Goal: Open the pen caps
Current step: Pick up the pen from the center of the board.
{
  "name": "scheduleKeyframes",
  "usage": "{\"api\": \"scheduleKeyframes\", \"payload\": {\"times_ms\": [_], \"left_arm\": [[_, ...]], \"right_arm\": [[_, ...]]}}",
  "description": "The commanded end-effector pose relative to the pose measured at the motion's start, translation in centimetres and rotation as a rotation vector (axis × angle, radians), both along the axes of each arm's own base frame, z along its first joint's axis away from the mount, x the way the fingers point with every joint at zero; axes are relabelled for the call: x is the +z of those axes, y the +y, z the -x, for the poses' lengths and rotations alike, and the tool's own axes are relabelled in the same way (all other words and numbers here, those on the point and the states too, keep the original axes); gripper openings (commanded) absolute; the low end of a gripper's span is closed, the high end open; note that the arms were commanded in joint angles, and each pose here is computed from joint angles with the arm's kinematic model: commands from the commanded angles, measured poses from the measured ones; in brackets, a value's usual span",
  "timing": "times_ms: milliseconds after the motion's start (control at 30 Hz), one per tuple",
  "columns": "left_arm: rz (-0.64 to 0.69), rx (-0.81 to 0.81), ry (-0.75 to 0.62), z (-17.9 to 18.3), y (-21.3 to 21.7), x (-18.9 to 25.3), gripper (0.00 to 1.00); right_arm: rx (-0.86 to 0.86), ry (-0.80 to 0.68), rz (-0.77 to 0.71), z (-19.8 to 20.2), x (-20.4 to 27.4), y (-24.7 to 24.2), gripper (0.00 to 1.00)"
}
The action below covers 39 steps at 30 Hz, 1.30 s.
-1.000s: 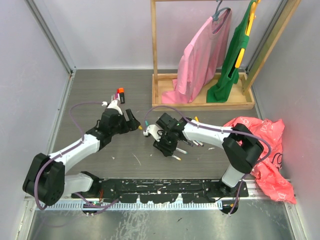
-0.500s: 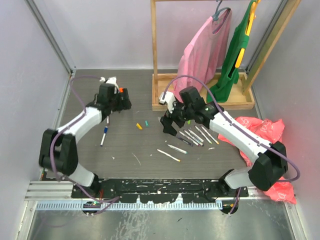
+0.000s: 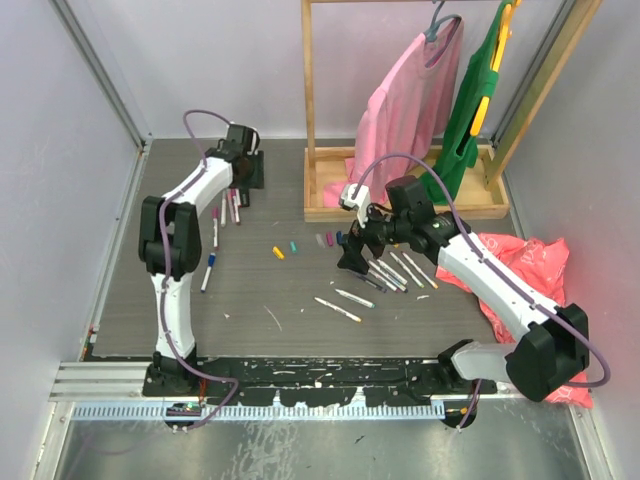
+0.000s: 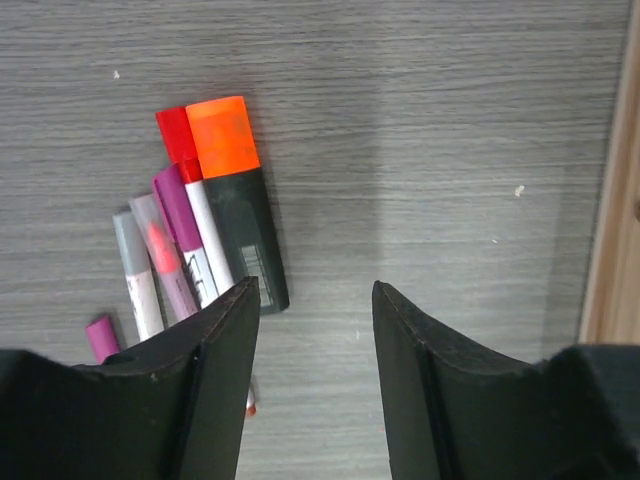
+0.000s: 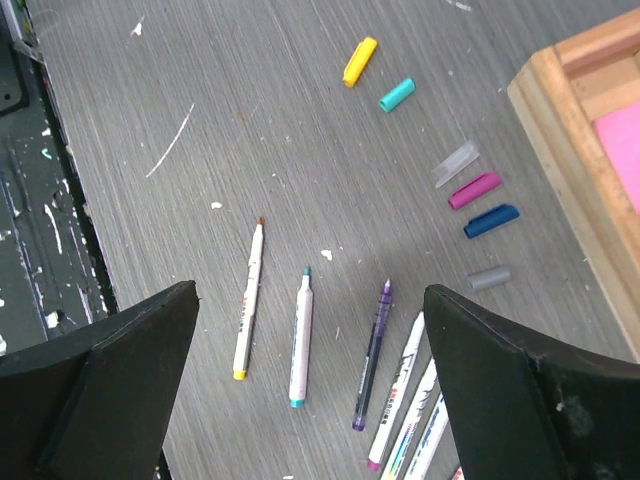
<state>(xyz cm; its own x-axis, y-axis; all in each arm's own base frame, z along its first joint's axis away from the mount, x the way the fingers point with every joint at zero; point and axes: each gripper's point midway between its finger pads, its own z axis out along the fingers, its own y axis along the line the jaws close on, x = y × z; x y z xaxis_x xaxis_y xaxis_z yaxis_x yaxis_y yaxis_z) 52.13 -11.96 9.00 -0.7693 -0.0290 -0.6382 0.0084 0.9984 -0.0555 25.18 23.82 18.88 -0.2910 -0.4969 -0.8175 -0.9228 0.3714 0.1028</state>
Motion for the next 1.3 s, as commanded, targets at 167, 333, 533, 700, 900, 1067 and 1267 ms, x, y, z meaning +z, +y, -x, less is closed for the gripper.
{"api": "scheduleKeyframes", "payload": {"times_ms": [167, 333, 533, 700, 900, 1067, 1267], "left_arm": [[-0.107, 0.039, 0.077, -1.2, 2.0, -0.7, 0.51], [-0.11, 0.049, 0.079, -1.2, 2.4, -1.1, 0.54], [-0.072, 0.04, 0.117, -1.6, 2.1, -3.0, 0.52], [-0.056, 0.037, 0.126, -2.0, 1.8, -3.7, 0.46], [-0.051, 0.047, 0.144, -1.9, 2.1, -4.5, 0.45], [-0.036, 0.049, 0.163, -2.1, 2.2, -5.3, 0.47], [-0.031, 0.064, 0.192, -2.3, 2.2, -6.4, 0.49]], "right_arm": [[0.016, -0.109, -0.058, -0.6, 2.7, 0.2, 1.0], [0.021, -0.103, -0.058, -0.5, 2.5, 0.2, 1.0], [0.017, -0.097, -0.051, -0.6, 2.2, 0.1, 1.0], [0.016, -0.088, -0.044, -0.7, 1.9, 0.1, 1.0], [0.014, -0.076, -0.039, -0.8, 1.5, 0.0, 1.0], [0.015, -0.075, -0.038, -0.9, 1.5, 0.0, 1.0], [0.016, -0.074, -0.037, -0.9, 1.4, 0.1, 1.0]]}}
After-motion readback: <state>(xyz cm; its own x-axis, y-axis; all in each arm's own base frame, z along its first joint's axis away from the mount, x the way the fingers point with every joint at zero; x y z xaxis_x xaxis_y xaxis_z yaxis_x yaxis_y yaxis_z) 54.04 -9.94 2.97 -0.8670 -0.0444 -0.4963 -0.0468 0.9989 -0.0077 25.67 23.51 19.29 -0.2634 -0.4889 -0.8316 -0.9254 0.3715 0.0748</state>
